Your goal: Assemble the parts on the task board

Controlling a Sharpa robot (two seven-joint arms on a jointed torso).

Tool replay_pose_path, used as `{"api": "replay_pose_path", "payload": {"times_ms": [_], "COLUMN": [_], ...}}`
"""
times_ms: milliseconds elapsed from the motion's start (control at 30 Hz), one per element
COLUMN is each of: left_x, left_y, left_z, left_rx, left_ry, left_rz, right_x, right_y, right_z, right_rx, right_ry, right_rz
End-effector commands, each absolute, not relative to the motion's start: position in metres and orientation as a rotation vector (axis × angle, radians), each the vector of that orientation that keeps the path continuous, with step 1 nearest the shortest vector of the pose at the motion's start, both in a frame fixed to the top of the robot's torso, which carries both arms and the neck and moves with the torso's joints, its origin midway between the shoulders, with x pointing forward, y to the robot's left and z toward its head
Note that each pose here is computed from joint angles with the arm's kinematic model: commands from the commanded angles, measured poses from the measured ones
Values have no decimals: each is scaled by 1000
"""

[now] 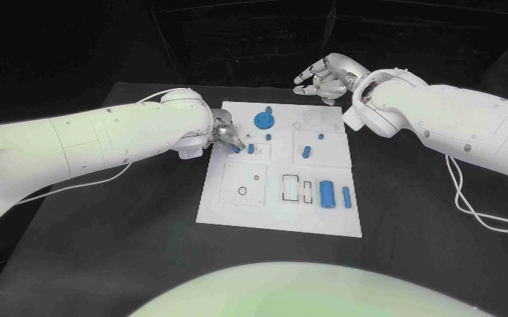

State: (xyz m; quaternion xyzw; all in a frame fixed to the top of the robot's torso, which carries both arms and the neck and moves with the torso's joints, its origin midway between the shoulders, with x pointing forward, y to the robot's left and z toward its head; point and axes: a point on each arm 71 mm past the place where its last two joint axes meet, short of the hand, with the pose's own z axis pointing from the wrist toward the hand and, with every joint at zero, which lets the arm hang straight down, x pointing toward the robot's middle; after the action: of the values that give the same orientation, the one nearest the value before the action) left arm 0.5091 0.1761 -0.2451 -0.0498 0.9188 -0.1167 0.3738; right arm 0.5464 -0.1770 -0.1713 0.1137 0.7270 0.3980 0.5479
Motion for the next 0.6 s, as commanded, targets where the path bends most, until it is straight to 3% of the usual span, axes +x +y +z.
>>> {"api": "replay_pose_path", "payload": {"times_ms": [33,600], "left_x": [509,508], "left_y": [177,178], "left_z": [-244,-245], "left_rx": [-127,-123], "left_ry": [2349,2361], "left_rz": [-290,-280], "right_x": [546,547], "right_y": [-176,-176], "right_z": [-169,-170], "right_rx": [264,264], "right_ry": [1717,1717], "right_rz": [953,953]}}
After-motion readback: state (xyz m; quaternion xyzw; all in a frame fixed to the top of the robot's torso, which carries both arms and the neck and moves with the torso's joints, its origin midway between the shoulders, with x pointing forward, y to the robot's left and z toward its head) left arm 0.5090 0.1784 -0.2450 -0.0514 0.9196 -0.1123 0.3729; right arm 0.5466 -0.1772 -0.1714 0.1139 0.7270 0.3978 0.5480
